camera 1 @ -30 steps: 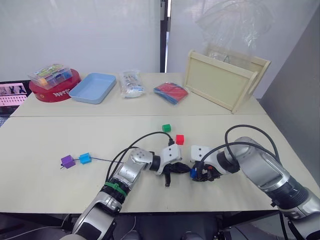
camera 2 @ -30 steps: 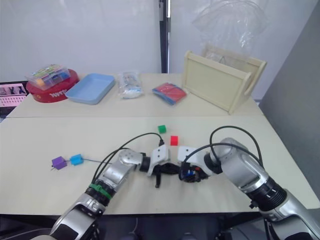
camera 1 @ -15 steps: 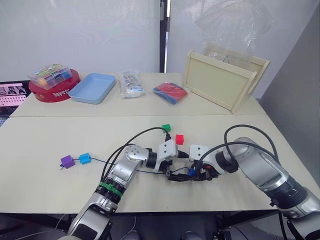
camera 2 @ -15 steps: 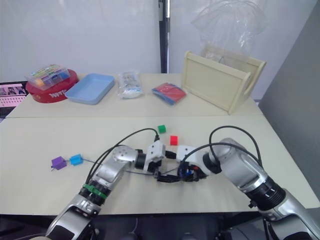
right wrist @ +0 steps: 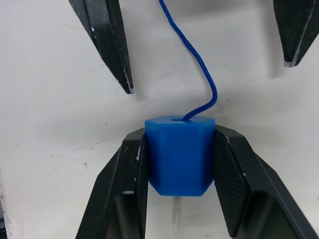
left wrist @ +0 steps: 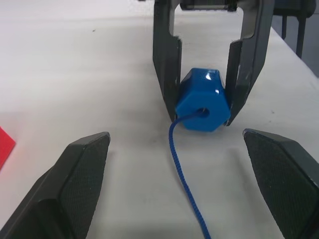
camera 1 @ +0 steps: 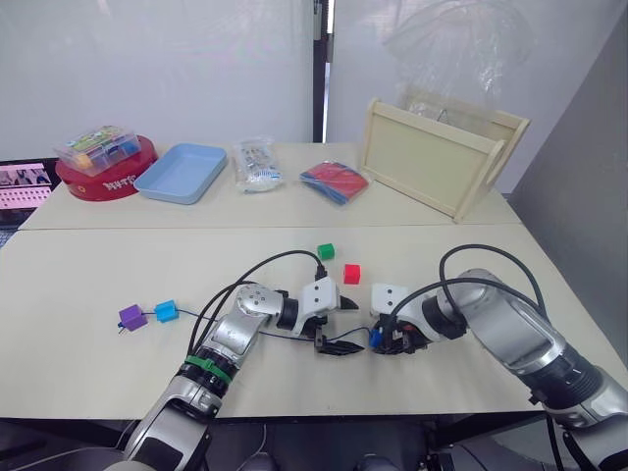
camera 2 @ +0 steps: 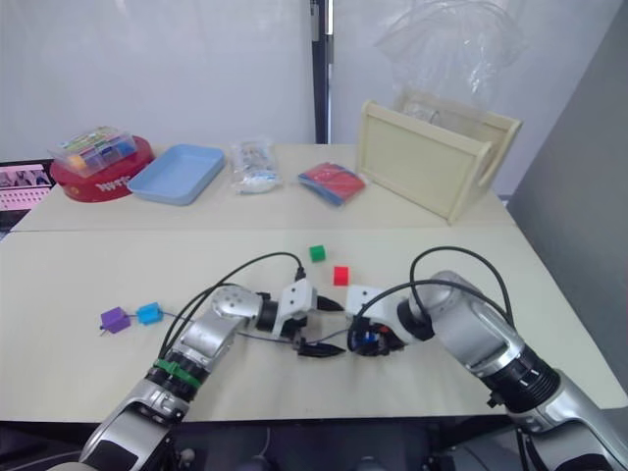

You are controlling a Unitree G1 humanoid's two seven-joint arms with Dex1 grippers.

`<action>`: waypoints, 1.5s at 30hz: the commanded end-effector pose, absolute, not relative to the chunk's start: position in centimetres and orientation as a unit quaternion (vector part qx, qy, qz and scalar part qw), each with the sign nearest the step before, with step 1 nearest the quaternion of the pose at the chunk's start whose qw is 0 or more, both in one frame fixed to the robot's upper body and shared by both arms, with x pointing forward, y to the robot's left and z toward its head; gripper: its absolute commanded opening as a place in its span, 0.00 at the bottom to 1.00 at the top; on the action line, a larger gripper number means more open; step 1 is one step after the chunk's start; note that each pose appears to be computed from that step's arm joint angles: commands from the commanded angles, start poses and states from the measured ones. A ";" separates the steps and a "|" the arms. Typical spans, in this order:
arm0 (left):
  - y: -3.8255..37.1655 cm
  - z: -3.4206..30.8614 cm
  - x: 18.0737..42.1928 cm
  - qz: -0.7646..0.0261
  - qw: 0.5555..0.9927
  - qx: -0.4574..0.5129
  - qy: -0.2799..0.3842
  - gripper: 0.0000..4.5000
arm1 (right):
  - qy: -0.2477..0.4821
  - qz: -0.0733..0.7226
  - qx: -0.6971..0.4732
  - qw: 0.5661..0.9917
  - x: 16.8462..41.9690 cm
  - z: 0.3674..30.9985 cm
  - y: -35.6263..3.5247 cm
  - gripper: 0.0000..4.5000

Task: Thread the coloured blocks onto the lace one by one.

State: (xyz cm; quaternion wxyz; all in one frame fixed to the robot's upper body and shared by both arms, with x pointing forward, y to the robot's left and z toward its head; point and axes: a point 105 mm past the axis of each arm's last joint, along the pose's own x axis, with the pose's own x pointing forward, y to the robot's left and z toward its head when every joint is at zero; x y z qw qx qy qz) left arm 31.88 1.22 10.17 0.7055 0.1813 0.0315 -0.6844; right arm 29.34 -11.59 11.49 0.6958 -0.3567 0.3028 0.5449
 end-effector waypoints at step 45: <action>-2.9 10.0 30.8 -0.736 0.639 0.223 0.013 0.29 | 0.276 0.473 -0.360 0.755 28.0 11.4 -16.3 0.62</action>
